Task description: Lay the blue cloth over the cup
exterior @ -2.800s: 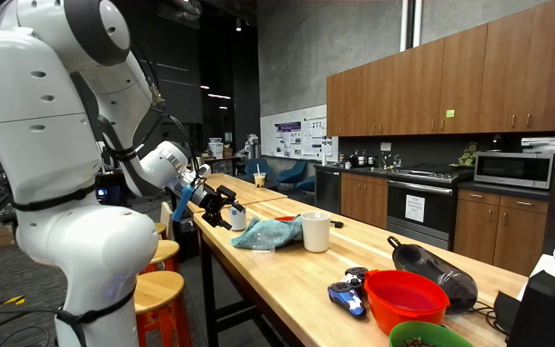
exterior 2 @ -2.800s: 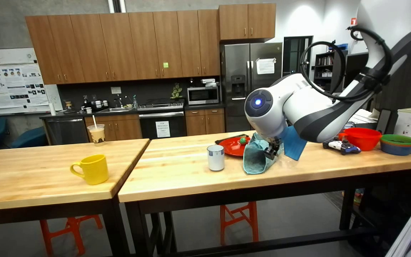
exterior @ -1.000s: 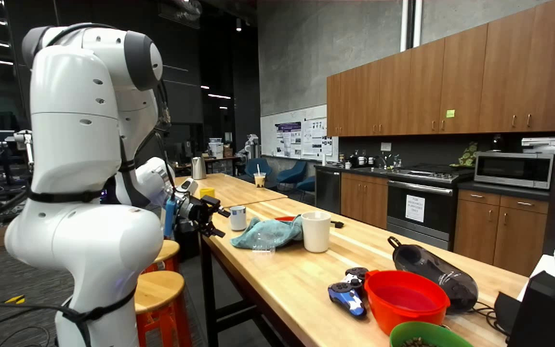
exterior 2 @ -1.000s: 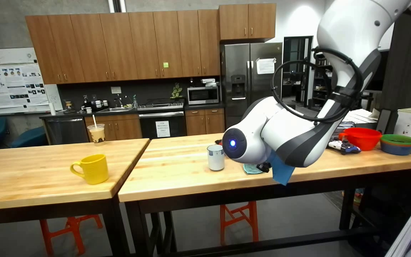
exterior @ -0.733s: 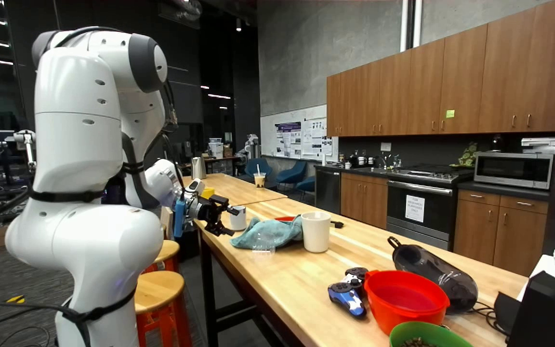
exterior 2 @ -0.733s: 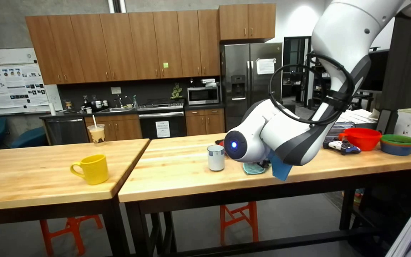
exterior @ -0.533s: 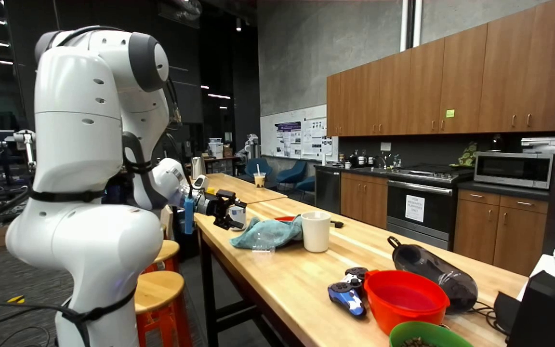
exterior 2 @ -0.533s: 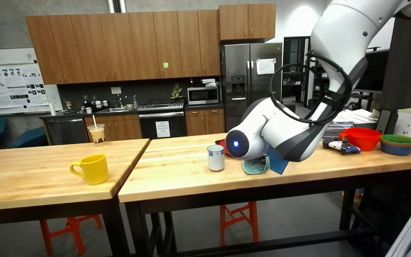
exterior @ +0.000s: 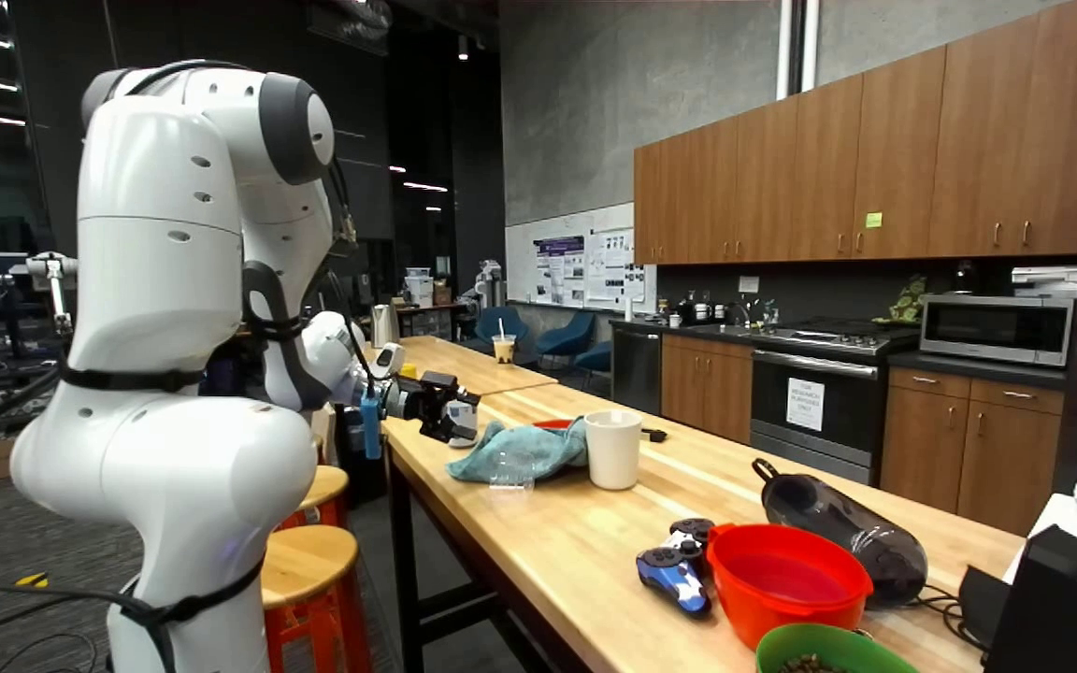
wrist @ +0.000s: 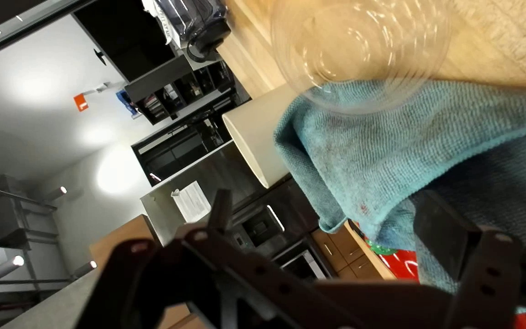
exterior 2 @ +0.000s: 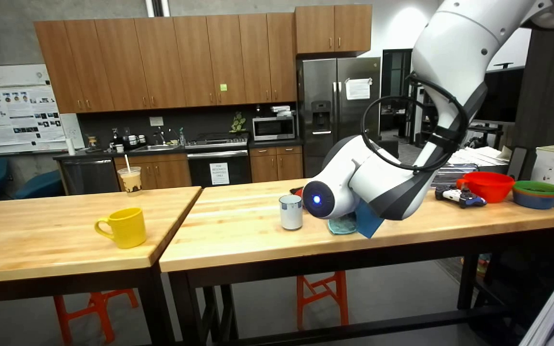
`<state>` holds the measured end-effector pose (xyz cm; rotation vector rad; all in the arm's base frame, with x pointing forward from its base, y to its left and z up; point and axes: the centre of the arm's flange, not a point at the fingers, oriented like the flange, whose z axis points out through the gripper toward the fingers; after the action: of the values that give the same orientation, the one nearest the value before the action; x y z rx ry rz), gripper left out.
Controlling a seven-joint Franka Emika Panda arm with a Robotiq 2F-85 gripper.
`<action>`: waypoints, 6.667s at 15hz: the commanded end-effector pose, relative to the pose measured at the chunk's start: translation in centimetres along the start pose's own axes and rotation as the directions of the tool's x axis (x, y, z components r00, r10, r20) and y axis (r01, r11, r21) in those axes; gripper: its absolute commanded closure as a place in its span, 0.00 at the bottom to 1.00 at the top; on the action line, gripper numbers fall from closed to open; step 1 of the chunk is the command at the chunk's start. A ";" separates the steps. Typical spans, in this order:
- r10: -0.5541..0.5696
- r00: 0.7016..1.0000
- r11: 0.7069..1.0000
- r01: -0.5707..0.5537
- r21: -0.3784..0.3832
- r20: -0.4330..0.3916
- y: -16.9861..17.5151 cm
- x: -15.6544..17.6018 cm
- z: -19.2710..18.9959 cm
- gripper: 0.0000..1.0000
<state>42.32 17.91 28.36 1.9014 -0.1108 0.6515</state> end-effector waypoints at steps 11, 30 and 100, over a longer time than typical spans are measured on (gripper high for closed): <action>0.093 0.992 0.996 -0.091 -0.019 0.083 -2.0 -2.0 -1.4 0.00; 0.455 0.880 0.887 -0.434 -0.160 0.137 -4.5 -3.3 0.9 0.00; 0.475 0.795 0.702 -0.601 -0.382 -0.377 11.7 10.6 19.6 1.00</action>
<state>53.44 1.68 34.05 1.2916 -0.6104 1.1923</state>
